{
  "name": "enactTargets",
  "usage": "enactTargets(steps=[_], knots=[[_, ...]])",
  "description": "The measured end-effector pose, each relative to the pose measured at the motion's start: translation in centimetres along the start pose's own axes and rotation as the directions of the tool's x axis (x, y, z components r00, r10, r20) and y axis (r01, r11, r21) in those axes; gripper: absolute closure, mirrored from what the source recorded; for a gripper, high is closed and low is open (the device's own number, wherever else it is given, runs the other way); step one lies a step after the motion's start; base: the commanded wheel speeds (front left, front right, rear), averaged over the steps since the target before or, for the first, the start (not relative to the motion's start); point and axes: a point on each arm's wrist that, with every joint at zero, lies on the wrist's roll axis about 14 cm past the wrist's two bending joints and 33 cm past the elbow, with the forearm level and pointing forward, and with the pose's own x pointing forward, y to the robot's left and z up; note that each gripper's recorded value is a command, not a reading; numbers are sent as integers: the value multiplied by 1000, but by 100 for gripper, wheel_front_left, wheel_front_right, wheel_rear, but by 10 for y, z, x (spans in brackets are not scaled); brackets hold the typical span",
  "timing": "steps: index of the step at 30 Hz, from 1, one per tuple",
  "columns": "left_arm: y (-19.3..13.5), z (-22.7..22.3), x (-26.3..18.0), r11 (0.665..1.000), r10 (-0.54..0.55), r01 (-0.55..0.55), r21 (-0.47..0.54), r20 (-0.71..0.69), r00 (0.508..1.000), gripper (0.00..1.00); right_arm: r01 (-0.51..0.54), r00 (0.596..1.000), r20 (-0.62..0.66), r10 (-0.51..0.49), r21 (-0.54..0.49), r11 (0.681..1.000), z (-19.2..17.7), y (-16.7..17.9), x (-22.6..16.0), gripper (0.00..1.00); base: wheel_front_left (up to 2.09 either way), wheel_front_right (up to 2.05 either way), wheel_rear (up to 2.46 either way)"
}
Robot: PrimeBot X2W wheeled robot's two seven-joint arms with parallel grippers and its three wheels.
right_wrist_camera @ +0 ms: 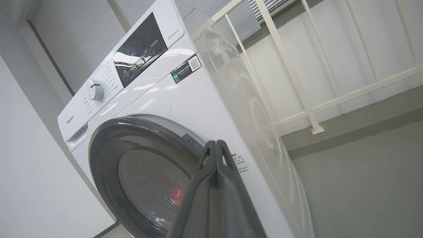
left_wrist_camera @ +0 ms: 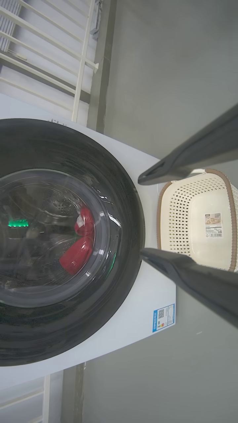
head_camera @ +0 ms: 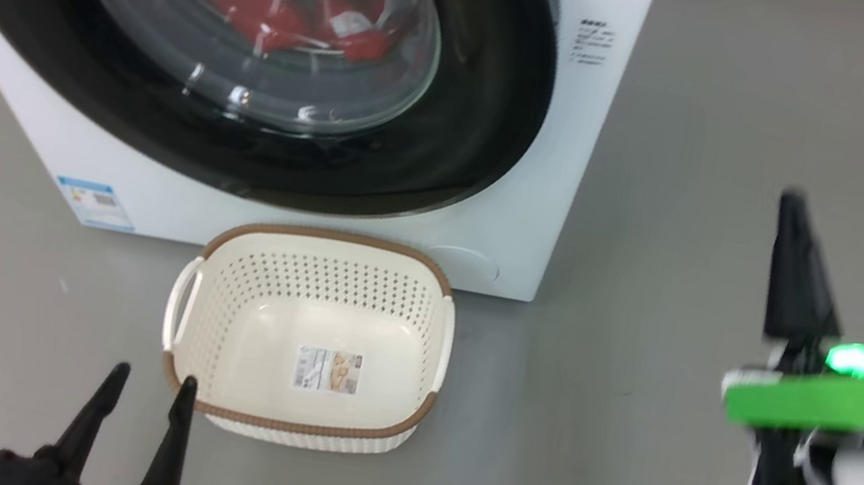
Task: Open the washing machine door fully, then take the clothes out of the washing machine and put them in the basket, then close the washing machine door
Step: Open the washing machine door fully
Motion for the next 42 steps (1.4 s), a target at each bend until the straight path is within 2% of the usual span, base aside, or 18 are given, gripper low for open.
enactTargets(steps=[6, 11, 16, 23, 27, 34, 37, 38, 39, 42], knots=[[4, 2, 8, 1000, 12, -12, 1, 6, 1000, 0, -104, 994, 37, 102, 69, 992, 11, 27, 46, 100, 0, 0, 0], [7, -1, 15, 1000, 20, -20, -2, -1, 1000, 0, -186, 982, 71, 176, 161, 969, 19, 51, 83, 100, 0, 0, 0], [10, -2, 23, 999, 31, -31, -15, -3, 1000, 0, -218, 976, 64, 208, 289, 932, 14, 64, 111, 100, 0, 0, 0], [18, -9, 32, 999, 50, -50, -14, -21, 999, 0, -197, 956, -100, 274, 474, 858, -16, 73, 143, 100, 0, 0, 0], [20, -13, 37, 998, 56, -57, -16, -31, 998, 0, -159, 924, -216, 316, 534, 830, -37, 73, 156, 100, 0, 0, 0], [26, -21, 45, 997, 69, -70, -14, -51, 996, 0, -78, 821, -394, 412, 639, 765, -76, 79, 166, 100, 0, 0, 0], [28, -25, 46, 997, 73, -74, -14, -63, 995, 0, -37, 787, -448, 424, 652, 757, -89, 73, 169, 100, 0, 0, 0], [28, -25, 46, 997, 73, -74, -14, -63, 995, 0, -37, 787, -448, 424, 652, 757, -89, 73, 169, 100, 0, 0, 0], [29, -25, 48, 997, 76, -77, -15, -62, 995, 0, -10, 763, -476, 437, 667, 745, -96, 72, 169, 100, 0, 0, 0], [31, -27, 48, 997, 80, -81, -12, -69, 994, 0, 14, 743, -496, 449, 683, 730, -101, 71, 173, 100, 0, 0, 0]])
